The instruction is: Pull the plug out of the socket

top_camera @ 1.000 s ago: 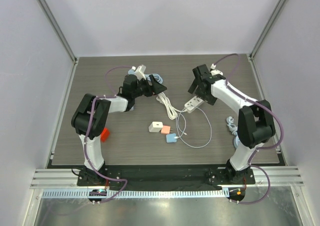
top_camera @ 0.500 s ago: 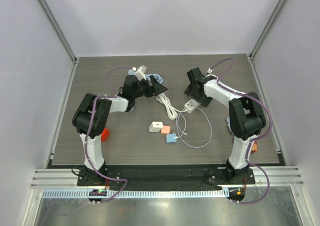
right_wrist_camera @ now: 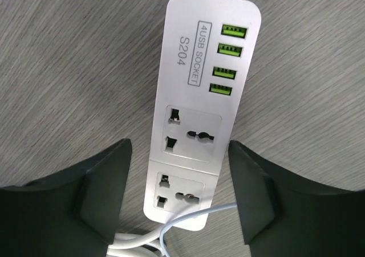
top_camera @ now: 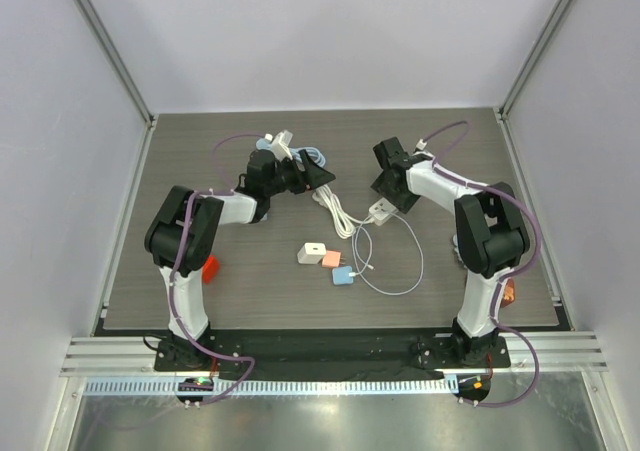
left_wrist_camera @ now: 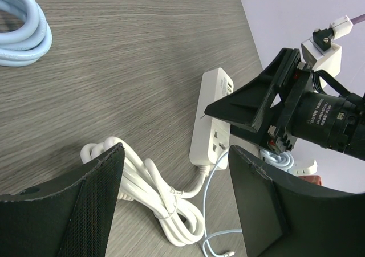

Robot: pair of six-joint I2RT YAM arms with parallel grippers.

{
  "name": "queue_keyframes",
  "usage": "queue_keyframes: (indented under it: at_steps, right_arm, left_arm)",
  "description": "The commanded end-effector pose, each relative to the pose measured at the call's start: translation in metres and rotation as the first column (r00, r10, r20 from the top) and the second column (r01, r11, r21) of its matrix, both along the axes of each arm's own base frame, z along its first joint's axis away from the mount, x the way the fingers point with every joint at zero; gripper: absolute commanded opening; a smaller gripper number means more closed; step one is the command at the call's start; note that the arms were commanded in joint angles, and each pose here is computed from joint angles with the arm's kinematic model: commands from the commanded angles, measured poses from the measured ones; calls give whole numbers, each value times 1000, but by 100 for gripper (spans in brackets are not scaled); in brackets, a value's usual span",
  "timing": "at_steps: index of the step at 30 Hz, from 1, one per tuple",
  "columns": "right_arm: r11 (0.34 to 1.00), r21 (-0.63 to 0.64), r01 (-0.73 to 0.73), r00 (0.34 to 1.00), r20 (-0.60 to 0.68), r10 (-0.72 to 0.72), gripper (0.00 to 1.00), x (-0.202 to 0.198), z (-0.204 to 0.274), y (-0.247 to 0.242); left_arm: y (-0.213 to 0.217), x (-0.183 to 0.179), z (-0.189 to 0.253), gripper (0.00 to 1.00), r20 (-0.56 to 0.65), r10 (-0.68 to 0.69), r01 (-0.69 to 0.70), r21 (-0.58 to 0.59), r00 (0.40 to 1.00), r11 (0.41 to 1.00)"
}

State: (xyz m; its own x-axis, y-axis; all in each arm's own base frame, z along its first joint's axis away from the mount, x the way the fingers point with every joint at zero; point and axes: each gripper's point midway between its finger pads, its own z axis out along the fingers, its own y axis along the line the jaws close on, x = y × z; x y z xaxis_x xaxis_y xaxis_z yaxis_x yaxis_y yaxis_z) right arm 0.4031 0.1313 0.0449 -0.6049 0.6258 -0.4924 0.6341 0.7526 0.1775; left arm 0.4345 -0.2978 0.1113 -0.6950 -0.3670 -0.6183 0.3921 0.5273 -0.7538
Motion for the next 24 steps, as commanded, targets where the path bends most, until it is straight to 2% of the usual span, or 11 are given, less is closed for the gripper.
queue_keyframes:
  at_steps: [1,3,6,8,9,12,17,24]
  right_arm:
    - [998,12,54,997,52,-54,69,12,0,1]
    - [998,20,59,997,55,-60,67,15,-1,3]
    - [997,31,71,995,61,-73,58,22,-2,6]
    - [996,28,88,993,72,-90,47,27,-1,2]
    - [995,29,96,992,77,-98,38,29,0,0]
    - [990,41,134,986,96,-138,23,38,3,-6]
    - [973,92,211,964,146,-223,17,67,9,-13]
    - [937,176,301,925,185,-331,18,120,3,-27]
  left_arm:
    - [-2,8,14,74,60,-6,7,-22,998,1000]
    - [-2,7,14,74,60,-6,7,-22,998,1000]
    - [-1,7,15,74,62,-4,6,-22,998,1000]
    - [0,8,14,74,62,-3,4,-20,998,1000]
    - [0,7,14,74,60,-1,3,-20,998,1000]
    - [1,8,12,74,57,3,-2,-19,998,1000]
    - [6,10,11,74,60,32,-31,-11,998,999]
    - [9,13,1,75,56,52,-53,10,997,999]
